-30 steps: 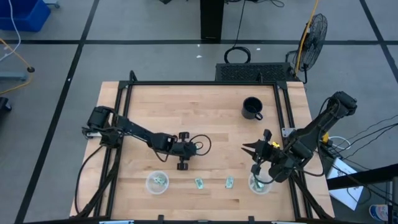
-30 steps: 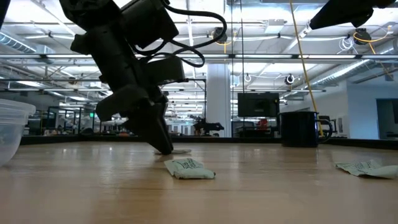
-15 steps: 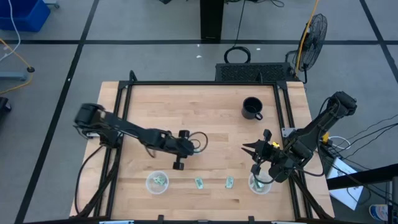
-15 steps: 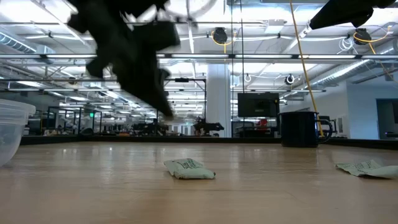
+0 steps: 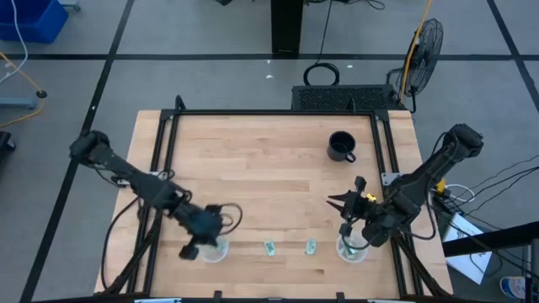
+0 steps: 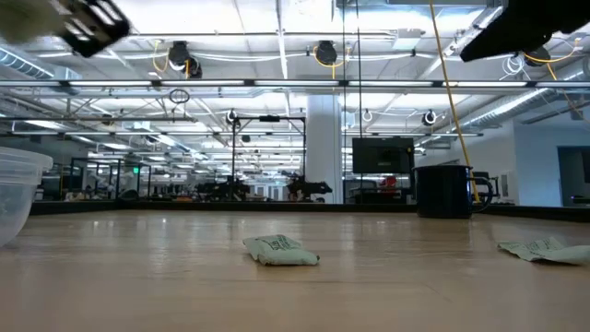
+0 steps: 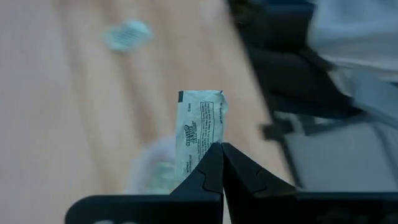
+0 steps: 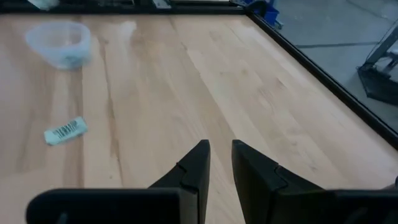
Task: Pick and place Stevia / Truvia into bins
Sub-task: Put the stevia packet into the left transparent container
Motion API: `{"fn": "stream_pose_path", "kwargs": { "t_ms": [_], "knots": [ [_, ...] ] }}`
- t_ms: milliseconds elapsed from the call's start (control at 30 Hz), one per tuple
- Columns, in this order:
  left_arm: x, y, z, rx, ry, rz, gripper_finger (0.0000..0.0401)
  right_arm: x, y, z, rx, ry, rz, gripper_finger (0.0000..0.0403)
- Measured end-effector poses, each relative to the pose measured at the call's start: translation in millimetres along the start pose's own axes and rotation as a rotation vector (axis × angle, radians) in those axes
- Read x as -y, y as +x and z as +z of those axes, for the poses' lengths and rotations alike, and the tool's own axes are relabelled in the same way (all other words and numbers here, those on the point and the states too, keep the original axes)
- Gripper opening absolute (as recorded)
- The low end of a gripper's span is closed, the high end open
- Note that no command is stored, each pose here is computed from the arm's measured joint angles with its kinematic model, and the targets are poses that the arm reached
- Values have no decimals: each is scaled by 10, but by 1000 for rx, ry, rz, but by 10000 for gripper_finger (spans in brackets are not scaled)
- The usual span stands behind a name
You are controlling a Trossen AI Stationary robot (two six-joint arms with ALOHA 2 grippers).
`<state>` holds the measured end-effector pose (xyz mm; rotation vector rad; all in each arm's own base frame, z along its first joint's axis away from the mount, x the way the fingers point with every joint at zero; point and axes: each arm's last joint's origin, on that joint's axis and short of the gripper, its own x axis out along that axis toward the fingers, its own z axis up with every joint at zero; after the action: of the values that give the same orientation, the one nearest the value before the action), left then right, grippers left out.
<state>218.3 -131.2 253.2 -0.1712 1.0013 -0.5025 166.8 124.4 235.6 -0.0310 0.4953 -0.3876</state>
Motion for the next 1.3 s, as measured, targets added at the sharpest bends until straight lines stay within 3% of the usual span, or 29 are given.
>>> {"fn": "stream_pose_path", "kwargs": {
  "t_ms": [100,233,400,567,733,933,1300],
  "knots": [
    [135,74,-46,-27,-47,-36,1,10,58,-34,8,-35,-8,59],
    [203,272,-139,-104,-113,2,1,25,146,24,39,-64,-20,59],
    [175,534,-281,-215,-246,55,1,54,266,195,97,-110,-18,59],
    [159,670,-372,-267,-311,90,1,115,398,348,129,-151,53,59],
    [107,722,-404,-265,-373,178,9,214,506,446,154,-151,49,59],
    [84,733,-399,-259,-418,195,26,336,607,479,140,-127,2,59],
    [88,697,-382,-239,-437,197,84,408,749,422,103,-121,282,66]
  ]
}}
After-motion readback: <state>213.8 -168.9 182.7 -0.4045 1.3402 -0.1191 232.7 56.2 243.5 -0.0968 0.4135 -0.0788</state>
